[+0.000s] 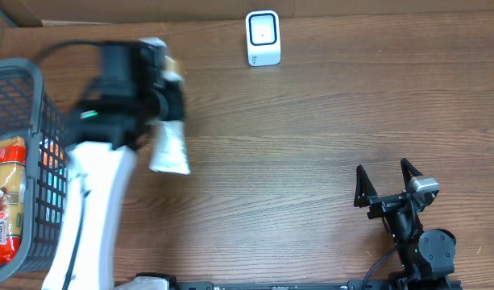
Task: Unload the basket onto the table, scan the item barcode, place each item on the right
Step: 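Lift the tube out and set it upright-lying on the table center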
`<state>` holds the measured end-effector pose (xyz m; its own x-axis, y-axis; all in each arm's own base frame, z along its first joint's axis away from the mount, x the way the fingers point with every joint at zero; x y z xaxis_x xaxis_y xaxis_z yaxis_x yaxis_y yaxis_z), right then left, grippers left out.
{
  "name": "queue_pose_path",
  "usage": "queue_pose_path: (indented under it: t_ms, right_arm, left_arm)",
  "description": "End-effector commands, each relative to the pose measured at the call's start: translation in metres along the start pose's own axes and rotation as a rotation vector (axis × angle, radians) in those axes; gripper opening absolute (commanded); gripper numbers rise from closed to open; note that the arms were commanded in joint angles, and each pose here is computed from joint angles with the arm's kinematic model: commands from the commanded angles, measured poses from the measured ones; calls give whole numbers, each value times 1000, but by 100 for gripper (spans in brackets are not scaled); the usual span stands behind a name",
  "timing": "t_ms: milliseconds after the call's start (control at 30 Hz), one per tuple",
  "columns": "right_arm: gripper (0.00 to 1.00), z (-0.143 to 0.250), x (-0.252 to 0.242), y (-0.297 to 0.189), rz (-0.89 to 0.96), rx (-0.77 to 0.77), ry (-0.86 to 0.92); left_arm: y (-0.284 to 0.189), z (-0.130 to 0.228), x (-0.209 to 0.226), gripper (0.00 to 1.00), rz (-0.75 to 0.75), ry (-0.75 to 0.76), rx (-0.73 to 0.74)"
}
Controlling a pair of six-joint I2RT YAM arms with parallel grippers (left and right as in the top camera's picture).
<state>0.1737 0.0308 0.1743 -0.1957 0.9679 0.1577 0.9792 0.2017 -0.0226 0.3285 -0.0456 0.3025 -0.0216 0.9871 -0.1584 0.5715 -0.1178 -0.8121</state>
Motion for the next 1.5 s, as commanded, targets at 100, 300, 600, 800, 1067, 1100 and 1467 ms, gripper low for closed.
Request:
queue_pose_path:
  t_ms: [100,300,600,800,1067,1100,1467]
  right_arm:
    - [100,2,-1,0,2,-4,4]
    - [100,2,-1,0,2,-4,4]
    - [100,2,-1,0,2,-4,4]
    - [100,2,-1,0,2,-4,4]
    - [100,2,-1,0,2,-4,4]
    - [100,2,-1,0,2,-4,4]
    - [100,2,-1,0,2,-4,4]
  left_arm:
    - [85,61,-6,4,-84,-122,174]
    - [146,99,-2,4,-84,-144,256]
    - [187,109,-3,8,-82,-161,283]
    - [189,110,-5,55,-77,-137,282]
    - [152,70,-15,81,-37,-75,213]
    - [140,59,-18,82,-29,-61,192]
    - [-56,-35,-2,100,-17,-36,-99]
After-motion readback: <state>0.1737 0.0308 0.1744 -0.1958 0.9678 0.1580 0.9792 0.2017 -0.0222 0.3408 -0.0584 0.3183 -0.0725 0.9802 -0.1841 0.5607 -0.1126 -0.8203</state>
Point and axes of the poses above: each gripper's point midway between its finger pads, its own y axis out along the fingers, its own x axis along the line the jaws close on, z = x × y, the point moved 7 cm from there along -y, back along the fingers, and after that the axes turned 1 degree about -y, right-handed, at the moved point
